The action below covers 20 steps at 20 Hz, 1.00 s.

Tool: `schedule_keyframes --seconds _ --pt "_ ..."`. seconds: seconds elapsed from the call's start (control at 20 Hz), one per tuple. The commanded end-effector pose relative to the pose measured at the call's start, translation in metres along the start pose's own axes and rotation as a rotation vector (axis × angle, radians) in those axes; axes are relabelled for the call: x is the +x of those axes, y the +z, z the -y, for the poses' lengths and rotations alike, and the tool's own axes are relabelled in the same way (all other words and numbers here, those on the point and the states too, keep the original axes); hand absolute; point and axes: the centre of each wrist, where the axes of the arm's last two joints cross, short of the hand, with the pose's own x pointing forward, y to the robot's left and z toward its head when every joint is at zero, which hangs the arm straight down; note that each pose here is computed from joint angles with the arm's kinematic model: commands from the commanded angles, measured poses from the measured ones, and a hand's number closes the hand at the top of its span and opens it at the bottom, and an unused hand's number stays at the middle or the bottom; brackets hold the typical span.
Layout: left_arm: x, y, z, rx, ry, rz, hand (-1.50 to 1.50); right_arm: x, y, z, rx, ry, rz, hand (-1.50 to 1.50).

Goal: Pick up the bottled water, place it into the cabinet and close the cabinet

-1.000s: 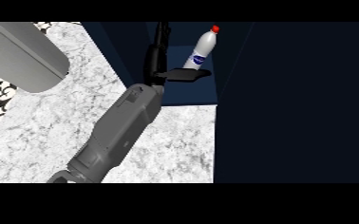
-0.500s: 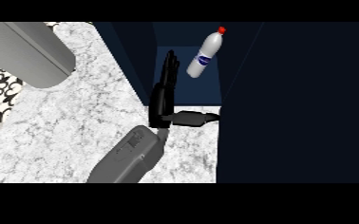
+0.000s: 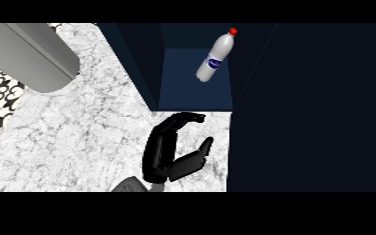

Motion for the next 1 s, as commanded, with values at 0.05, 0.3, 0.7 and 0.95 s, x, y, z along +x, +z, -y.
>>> schedule_keyframes --seconds 0.05,0.3,0.7,0.95 --pt "0.02 0.042 -0.026 -0.042 0.005 -0.017 1.5 0.028 -0.007 -0.034 0.145 0.064 -0.03 1.5" --pt "0.042 0.062 -0.057 -0.039 -0.051 -0.013 1.5 0.033 -0.011 -0.044 0.191 0.07 -0.025 1.5" --pt "0.077 0.062 -0.125 0.007 -0.103 0.014 1.5 0.033 -0.015 -0.056 0.443 0.043 -0.074 1.5" --pt "0.098 0.075 -0.141 -0.011 -0.049 0.035 -1.5 0.04 -0.02 -0.061 0.478 0.069 -0.027 1.5"
